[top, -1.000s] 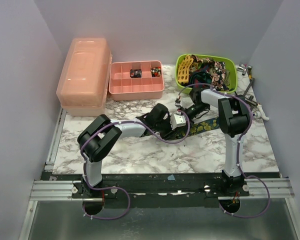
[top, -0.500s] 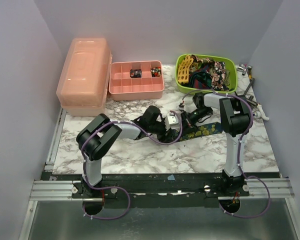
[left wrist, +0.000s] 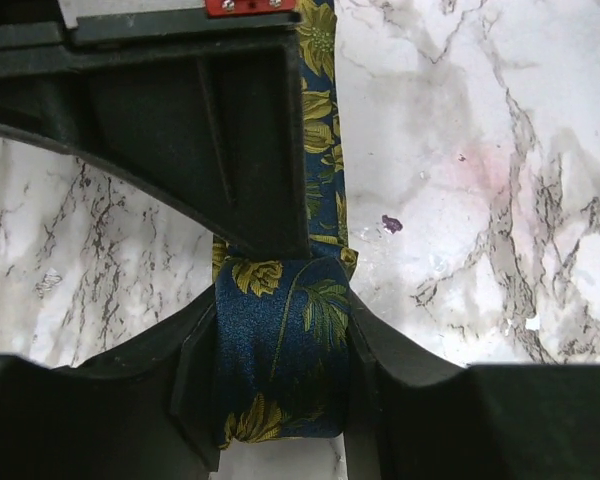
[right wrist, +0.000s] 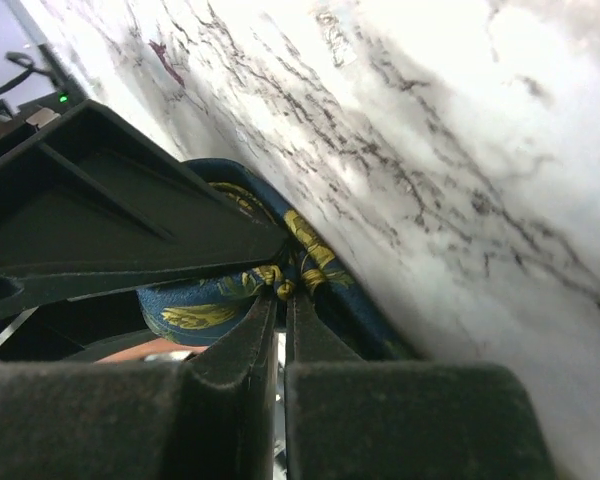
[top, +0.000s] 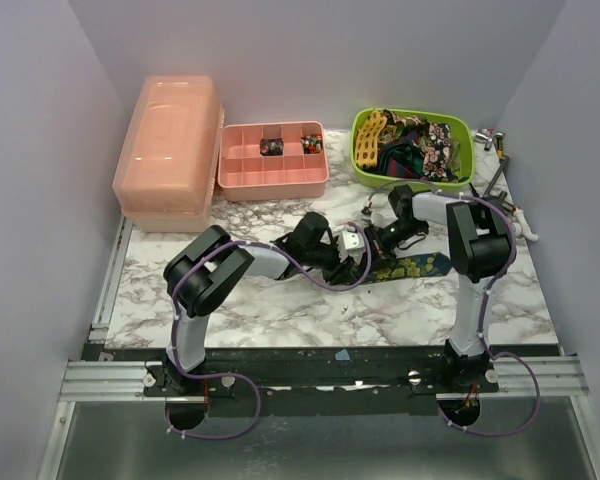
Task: Roll the ties
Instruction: Roll the tie at the center of the board.
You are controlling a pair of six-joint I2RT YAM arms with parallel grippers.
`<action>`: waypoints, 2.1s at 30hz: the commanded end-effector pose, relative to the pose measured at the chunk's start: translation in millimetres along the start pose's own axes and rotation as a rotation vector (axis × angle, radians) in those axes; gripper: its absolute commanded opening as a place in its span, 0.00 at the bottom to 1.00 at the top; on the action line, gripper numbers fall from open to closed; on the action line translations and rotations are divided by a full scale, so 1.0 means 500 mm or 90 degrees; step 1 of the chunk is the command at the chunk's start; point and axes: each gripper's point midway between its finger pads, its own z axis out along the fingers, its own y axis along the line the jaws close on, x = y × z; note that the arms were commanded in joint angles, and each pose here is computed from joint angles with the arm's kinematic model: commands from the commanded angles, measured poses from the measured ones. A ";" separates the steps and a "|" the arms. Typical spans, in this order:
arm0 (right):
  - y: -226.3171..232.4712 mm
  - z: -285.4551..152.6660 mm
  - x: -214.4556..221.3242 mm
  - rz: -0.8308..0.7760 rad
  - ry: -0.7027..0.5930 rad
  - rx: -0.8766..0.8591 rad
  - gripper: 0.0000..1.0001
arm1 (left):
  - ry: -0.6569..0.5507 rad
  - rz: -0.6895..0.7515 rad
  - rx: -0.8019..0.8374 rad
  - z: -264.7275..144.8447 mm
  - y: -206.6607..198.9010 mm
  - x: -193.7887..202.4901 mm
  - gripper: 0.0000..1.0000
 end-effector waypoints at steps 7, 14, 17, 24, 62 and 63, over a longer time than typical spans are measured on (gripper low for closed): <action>0.057 -0.163 -0.095 -0.168 -0.249 0.195 0.48 | 0.147 -0.016 -0.042 -0.049 -0.013 0.133 0.20; 0.069 -0.363 -0.168 -0.209 -0.550 0.446 0.76 | 0.139 -0.022 -0.038 -0.044 -0.013 0.127 0.22; 0.047 -0.348 -0.152 -0.143 -0.484 0.455 0.83 | 0.139 -0.024 -0.035 -0.040 -0.012 0.126 0.23; 0.127 -0.238 -0.087 -0.057 -0.467 0.193 1.00 | 0.145 -0.033 -0.045 -0.038 -0.002 0.135 0.25; 0.056 -0.008 -0.003 0.010 -0.286 -0.076 0.34 | 0.153 -0.078 -0.052 -0.034 0.001 0.147 0.27; 0.051 -0.005 -0.003 0.010 -0.281 -0.072 0.25 | 0.151 -0.080 -0.053 -0.033 0.002 0.145 0.29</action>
